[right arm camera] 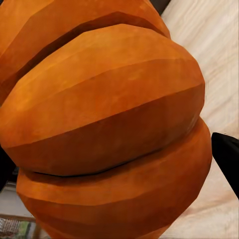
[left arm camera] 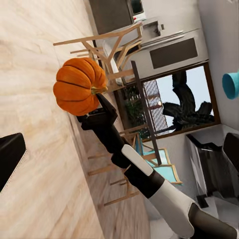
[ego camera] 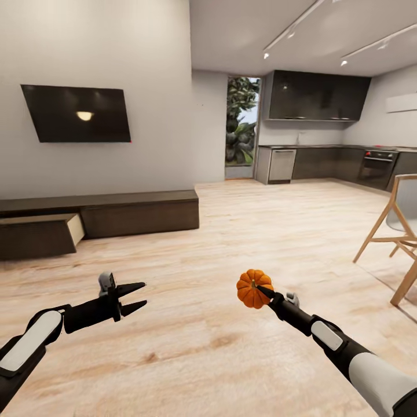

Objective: Place each of the two pumpkins and all three candles from the living room inside a cabinet in the living room (use any cabinet), then make sure every cabinet is closed, and position the cauldron so it is next to a table in the living room.

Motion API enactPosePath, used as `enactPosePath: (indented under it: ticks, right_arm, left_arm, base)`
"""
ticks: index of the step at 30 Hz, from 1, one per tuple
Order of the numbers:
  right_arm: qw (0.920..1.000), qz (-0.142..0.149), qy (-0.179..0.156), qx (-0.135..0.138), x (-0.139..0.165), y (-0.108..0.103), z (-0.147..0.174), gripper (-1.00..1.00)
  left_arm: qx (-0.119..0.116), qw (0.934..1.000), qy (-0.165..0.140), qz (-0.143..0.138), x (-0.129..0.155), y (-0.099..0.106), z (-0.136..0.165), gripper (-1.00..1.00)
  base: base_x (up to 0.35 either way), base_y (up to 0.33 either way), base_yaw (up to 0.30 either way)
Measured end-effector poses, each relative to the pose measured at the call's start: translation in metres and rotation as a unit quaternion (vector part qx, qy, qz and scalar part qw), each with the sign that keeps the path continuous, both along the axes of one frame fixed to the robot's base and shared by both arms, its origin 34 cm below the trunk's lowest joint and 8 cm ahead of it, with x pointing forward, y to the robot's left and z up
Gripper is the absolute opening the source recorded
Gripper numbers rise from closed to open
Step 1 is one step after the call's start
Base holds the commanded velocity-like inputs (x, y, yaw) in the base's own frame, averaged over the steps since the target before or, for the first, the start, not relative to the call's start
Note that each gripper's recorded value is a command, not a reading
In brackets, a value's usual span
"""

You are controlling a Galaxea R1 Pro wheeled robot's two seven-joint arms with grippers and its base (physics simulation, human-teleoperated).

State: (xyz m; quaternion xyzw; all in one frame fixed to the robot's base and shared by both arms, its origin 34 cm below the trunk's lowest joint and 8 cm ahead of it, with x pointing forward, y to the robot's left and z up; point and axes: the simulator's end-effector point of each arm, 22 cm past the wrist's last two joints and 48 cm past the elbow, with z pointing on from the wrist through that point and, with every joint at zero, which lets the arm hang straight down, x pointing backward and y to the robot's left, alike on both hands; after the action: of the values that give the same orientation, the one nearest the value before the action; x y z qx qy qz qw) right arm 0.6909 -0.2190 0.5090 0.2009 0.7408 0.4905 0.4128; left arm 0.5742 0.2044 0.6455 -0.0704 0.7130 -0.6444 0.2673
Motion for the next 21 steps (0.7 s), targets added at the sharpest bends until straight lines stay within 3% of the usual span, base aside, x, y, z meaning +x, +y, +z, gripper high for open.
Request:
enactPosePath:
  ticks: [8,21]
  right_arm:
    - [1.0000,-0.001,0.000,-0.001,0.0002,0.0000,0.0002,-1.00]
    - [1.0000,-0.001,-0.006,-0.001,0.0014,-0.0003,0.0033,-1.00]
  left_arm:
    - [0.000,1.0000,0.000,0.000,-0.0001,0.0000,0.0003,1.00]
    - [-0.003,0.9999,0.008,0.013,0.0045,0.0094,-0.0047,1.00]
  base:
    - [0.288,0.094,0.262]
    - [0.316,0.111,0.023]
